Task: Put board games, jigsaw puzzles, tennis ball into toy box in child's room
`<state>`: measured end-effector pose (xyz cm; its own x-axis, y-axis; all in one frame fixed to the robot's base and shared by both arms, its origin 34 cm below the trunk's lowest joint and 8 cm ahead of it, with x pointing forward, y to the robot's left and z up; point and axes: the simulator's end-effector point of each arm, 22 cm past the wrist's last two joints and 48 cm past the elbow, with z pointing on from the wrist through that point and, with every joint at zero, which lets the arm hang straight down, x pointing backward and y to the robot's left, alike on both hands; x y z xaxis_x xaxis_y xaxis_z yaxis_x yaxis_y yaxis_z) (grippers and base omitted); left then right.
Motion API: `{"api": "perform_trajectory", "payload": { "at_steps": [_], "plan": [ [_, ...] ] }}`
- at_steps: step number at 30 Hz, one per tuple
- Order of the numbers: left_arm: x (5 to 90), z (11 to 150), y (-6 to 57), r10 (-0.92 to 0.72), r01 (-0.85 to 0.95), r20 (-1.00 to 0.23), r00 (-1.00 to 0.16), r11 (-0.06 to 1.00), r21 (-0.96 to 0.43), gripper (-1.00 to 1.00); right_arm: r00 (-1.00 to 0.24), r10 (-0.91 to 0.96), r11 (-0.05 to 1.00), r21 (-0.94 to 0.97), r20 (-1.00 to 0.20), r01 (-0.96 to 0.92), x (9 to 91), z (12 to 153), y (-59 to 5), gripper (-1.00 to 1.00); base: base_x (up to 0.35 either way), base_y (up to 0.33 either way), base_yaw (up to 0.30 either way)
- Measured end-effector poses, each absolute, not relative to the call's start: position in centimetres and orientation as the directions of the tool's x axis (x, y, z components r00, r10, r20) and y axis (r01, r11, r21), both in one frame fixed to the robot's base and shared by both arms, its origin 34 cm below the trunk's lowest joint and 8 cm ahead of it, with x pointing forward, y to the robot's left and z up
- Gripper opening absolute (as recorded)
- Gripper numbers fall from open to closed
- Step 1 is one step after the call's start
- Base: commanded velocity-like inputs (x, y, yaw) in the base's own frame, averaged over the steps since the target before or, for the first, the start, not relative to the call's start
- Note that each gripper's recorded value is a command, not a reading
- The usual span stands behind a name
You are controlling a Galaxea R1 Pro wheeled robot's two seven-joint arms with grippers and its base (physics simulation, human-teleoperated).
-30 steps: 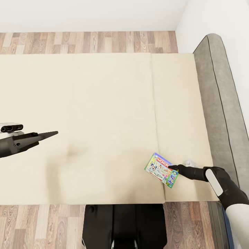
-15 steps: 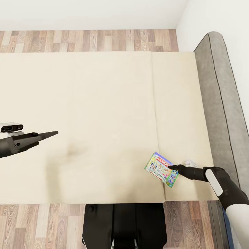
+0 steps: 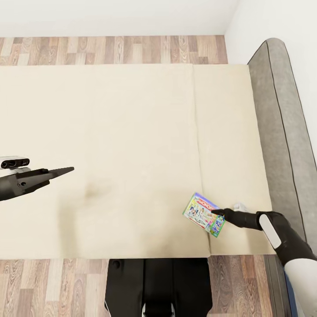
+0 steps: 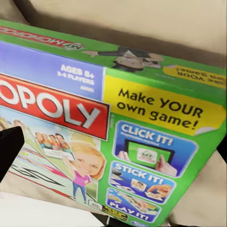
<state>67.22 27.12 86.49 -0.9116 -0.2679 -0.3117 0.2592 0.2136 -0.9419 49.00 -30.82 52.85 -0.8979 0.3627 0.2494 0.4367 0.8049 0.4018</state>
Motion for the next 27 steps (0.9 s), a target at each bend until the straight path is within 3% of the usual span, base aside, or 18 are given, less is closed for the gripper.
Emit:
{"api": "perform_trajectory", "payload": {
  "at_steps": [27],
  "plan": [
    [67.2,86.5,27.2,-0.267,0.259,-0.311,-0.912,0.215,-0.942,1.0,-0.926,0.262,0.827,0.431,0.271,0.361,51.2,52.9,-27.1,1.0,0.0,0.0,0.0]
  ]
}}
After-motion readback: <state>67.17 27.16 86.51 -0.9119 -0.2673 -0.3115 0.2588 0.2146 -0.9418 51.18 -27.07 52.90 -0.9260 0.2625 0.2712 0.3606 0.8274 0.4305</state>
